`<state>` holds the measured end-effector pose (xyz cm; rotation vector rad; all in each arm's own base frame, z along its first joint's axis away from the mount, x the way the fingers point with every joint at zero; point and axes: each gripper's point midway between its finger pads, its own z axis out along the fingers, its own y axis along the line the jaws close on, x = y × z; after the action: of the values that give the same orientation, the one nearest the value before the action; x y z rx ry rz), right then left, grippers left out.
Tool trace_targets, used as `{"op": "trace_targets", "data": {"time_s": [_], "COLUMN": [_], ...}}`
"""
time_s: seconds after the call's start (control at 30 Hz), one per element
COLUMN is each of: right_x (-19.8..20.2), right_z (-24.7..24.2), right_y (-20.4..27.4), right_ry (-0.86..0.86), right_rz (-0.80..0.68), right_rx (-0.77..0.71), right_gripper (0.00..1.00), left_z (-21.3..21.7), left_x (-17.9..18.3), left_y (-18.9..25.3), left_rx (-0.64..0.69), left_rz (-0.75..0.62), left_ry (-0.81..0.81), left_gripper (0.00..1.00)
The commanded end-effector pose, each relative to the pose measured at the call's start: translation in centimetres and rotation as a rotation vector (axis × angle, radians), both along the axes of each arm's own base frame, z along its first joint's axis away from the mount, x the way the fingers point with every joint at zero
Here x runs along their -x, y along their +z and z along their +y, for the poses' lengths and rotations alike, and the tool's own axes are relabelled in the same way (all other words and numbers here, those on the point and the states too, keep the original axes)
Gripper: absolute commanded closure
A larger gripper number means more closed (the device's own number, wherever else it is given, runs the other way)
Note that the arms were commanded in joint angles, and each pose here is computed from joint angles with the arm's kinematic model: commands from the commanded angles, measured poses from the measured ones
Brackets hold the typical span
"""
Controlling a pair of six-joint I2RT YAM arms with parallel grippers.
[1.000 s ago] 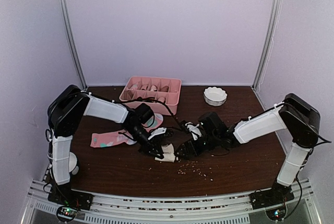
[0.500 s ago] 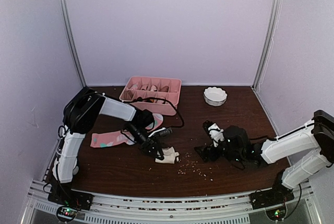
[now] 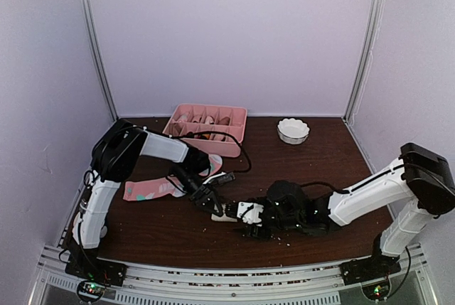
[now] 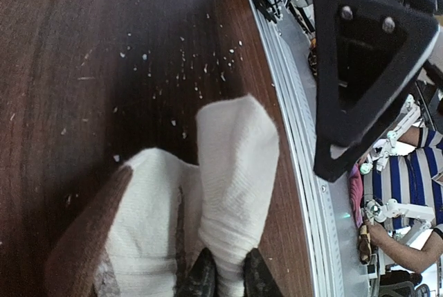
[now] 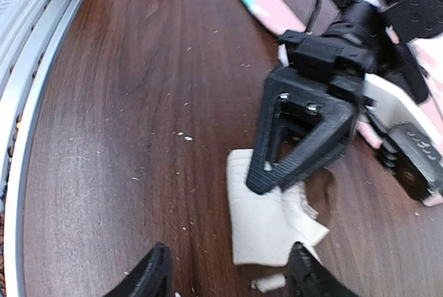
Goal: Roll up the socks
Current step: Roll the sock at the center of the board.
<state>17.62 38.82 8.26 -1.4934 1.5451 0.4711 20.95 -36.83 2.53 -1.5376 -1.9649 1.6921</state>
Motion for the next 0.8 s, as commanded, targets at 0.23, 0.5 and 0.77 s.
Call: {"op": "trace_targets", "data": {"time_s": [0.23,0.5,0.77], "right_x": [-2.0,-3.3,-3.9], "right_z": [2.1,1.1,0.7], "right_y": [-4.1,-4.5,-4.8], "right_ry": [0.031,-0.013,-0.020], "right_rz": [-0.086,-0.161,-0.217], "right_rx": [0.157,0.208,0.253], "right_gripper": [0.65,0.58,0.57], "left_z": [3.0,2.9,3.0], "left_x": [1.6,2.6,2.5], "left_y": [-6.2,-6.7,-7.2], "left_rx": [-0.234,-0.257,-0.281], "left_rz": [-0.063,-0.129,-0.166], "left_ry": [-0.063,-0.124,-0.146], "left_gripper": [0.84,0.83,0.83]}}
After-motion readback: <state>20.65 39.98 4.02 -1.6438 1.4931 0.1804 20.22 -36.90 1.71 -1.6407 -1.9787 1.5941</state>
